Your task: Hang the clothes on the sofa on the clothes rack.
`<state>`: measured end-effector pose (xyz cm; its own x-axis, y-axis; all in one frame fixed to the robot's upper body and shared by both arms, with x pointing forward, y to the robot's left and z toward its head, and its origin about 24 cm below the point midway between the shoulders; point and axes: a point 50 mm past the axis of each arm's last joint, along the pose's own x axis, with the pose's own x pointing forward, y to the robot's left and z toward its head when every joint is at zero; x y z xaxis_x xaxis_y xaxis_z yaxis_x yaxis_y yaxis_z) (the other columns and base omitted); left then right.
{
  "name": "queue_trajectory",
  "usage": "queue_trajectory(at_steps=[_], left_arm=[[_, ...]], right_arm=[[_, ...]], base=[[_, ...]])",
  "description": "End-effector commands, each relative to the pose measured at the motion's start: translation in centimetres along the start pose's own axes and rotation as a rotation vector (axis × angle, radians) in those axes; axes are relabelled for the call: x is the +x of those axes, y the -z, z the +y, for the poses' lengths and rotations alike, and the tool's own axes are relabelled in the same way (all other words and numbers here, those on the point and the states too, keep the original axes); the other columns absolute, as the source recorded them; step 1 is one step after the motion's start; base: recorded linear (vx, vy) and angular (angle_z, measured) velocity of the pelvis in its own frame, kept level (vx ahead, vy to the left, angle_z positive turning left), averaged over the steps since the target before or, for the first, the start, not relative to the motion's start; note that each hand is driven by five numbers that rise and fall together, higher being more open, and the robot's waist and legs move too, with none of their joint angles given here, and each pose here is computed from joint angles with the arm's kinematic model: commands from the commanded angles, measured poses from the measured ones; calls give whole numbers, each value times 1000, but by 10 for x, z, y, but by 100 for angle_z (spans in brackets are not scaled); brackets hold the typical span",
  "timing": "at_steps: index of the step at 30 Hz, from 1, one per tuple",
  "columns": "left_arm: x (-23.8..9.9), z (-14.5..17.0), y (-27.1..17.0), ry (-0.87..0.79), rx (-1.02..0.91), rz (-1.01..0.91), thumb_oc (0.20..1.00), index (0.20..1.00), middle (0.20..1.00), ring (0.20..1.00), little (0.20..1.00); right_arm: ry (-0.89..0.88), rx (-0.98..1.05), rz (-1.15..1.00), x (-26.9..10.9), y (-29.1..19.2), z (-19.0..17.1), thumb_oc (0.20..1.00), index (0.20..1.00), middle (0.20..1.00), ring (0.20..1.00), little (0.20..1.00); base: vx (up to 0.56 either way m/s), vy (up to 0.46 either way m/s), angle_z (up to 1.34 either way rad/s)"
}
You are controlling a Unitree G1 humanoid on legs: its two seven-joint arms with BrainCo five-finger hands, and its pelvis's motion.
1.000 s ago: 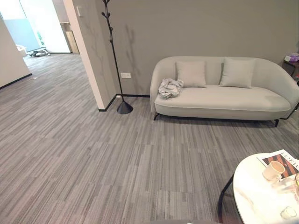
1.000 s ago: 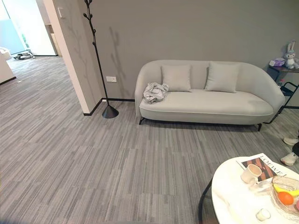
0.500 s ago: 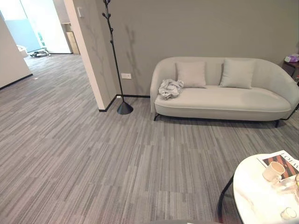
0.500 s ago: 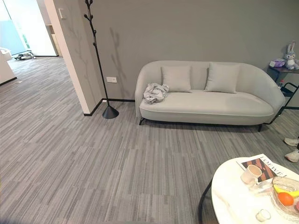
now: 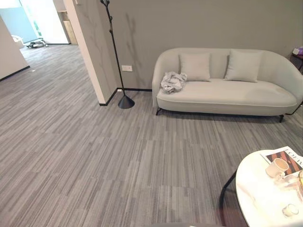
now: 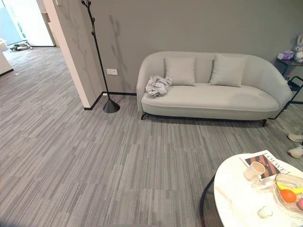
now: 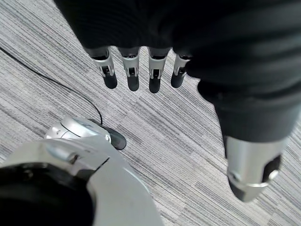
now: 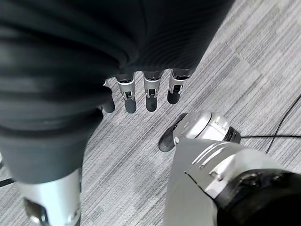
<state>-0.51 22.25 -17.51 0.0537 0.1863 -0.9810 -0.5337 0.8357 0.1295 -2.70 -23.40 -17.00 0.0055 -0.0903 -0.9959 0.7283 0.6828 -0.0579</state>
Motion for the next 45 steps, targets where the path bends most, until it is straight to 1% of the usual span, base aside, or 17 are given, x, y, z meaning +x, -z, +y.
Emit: queue_trajectory(at_steps=[1,11,16,22,24,25,31,35,37,38,40,41,44,45], left_arm=[[0,-30,2,64,85,8,1000,1000,1000,1000,1000],[0,-33,1,79,117,5,1000,1000,1000,1000,1000],[0,-28,5,67,108,19,1000,1000,1000,1000,1000],[0,-30,5,76,116,20,1000,1000,1000,1000,1000],[-1,-36,5,94,114,23,1000,1000,1000,1000,1000],[0,-43,-2,115,99,4,1000,1000,1000,1000,1000],[0,-43,-5,118,90,-5,1000,1000,1000,1000,1000],[0,-31,6,92,77,36,1000,1000,1000,1000,1000],[-1,-14,15,47,66,69,1000,1000,1000,1000,1000],[-2,-8,22,37,80,94,1000,1000,1000,1000,1000],[-3,-5,24,30,83,101,1000,1000,1000,1000,1000],[-4,2,32,13,88,125,1000,1000,1000,1000,1000],[-6,8,43,3,107,161,1000,1000,1000,1000,1000],[-10,19,54,-33,127,199,1000,1000,1000,1000,1000]], right_arm=[[-23,31,12,1,4,9,1000,1000,1000,1000,1000],[-15,16,28,0,8,7,1000,1000,1000,1000,1000],[-32,12,16,1,6,12,1000,1000,1000,1000,1000],[-47,-1,9,2,7,17,1000,1000,1000,1000,1000],[-34,-16,-7,2,2,14,1000,1000,1000,1000,1000],[-12,-9,-33,0,-7,6,1000,1000,1000,1000,1000],[20,-41,-30,-2,-14,-1,1000,1000,1000,1000,1000],[11,-44,2,-1,-2,-1,1000,1000,1000,1000,1000],[-19,-55,7,1,3,7,1000,1000,1000,1000,1000],[-41,-57,2,2,3,14,1000,1000,1000,1000,1000],[-45,-57,5,2,5,15,1000,1000,1000,1000,1000],[-56,-62,14,2,9,18,1000,1000,1000,1000,1000],[-66,-73,23,3,13,22,1000,1000,1000,1000,1000],[-57,-80,42,2,19,20,1000,1000,1000,1000,1000]], base=[[7,3,-6],[3,-3,0],[0,0,0],[26,-41,4],[-36,-189,7],[-81,-222,22],[126,-110,23],[342,27,-4],[490,91,-29],[400,80,-36],[368,89,-88],[494,146,-102],[484,158,-76],[613,245,-82]])
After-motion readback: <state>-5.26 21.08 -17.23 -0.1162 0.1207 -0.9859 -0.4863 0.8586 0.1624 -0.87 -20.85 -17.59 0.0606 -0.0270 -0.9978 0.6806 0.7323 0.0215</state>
